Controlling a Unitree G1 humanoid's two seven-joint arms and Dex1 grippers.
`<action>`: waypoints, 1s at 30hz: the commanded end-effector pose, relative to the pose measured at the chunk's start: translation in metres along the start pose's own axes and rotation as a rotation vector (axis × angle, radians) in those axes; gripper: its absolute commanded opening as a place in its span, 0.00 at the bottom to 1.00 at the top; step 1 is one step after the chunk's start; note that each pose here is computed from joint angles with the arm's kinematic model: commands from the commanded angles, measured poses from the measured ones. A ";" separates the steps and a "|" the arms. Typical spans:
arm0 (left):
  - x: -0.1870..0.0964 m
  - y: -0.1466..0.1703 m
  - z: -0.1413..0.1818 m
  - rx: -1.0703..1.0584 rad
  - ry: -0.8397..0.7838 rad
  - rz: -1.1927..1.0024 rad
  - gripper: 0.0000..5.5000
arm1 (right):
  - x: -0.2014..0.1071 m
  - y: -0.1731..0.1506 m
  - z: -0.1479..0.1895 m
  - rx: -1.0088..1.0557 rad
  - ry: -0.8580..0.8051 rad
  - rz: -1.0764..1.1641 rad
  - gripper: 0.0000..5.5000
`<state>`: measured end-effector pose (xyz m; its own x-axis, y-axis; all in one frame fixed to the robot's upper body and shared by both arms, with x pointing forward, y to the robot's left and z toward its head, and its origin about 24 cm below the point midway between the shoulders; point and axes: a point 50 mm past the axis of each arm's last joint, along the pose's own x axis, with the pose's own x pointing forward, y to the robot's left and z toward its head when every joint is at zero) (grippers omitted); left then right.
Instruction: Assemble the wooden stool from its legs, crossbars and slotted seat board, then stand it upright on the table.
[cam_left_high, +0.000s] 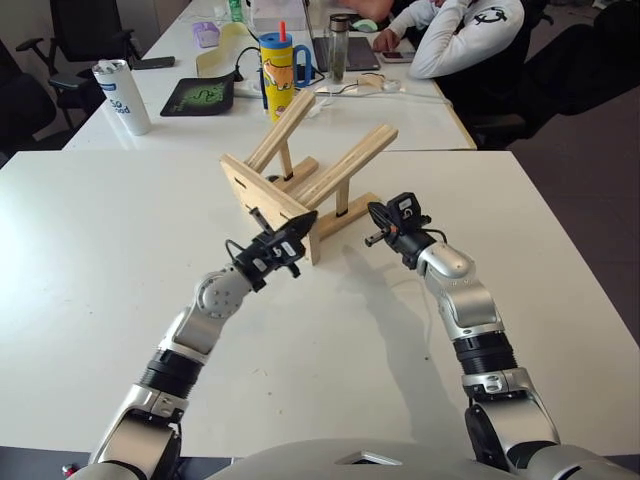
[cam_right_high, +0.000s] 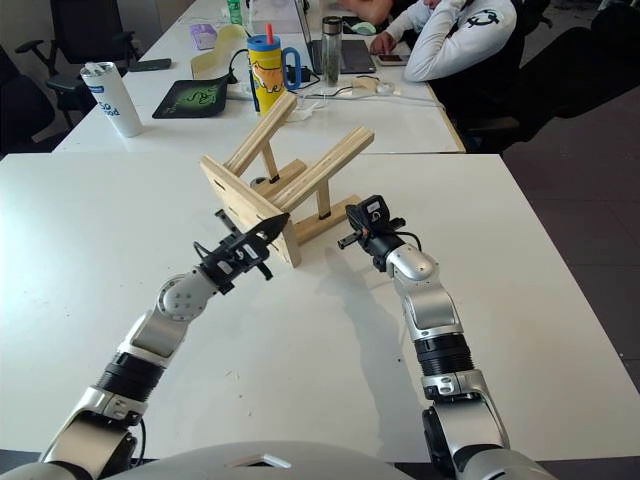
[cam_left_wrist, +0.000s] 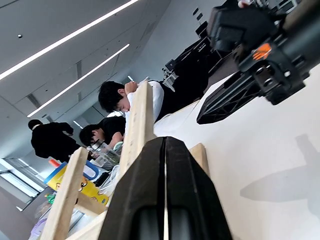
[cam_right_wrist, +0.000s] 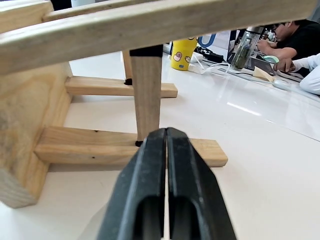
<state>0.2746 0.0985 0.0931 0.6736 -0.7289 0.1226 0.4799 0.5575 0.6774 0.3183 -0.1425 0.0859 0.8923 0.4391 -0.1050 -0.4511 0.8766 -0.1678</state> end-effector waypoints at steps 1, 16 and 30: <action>0.008 0.024 0.003 0.014 0.010 0.056 0.00 | 0.003 -0.004 0.006 0.006 -0.020 -0.027 0.00; -0.030 0.155 -0.077 0.042 0.473 0.522 0.00 | 0.004 0.001 0.005 0.011 -0.020 -0.015 0.00; -0.016 0.159 -0.099 0.240 0.690 0.358 0.00 | 0.007 0.007 0.006 0.013 -0.016 0.020 0.00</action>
<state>0.3919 0.2471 0.1248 0.9985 -0.0323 -0.0445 0.0550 0.5997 0.7984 0.3198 -0.1366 0.0862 0.8917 0.4425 -0.0956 -0.4525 0.8781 -0.1556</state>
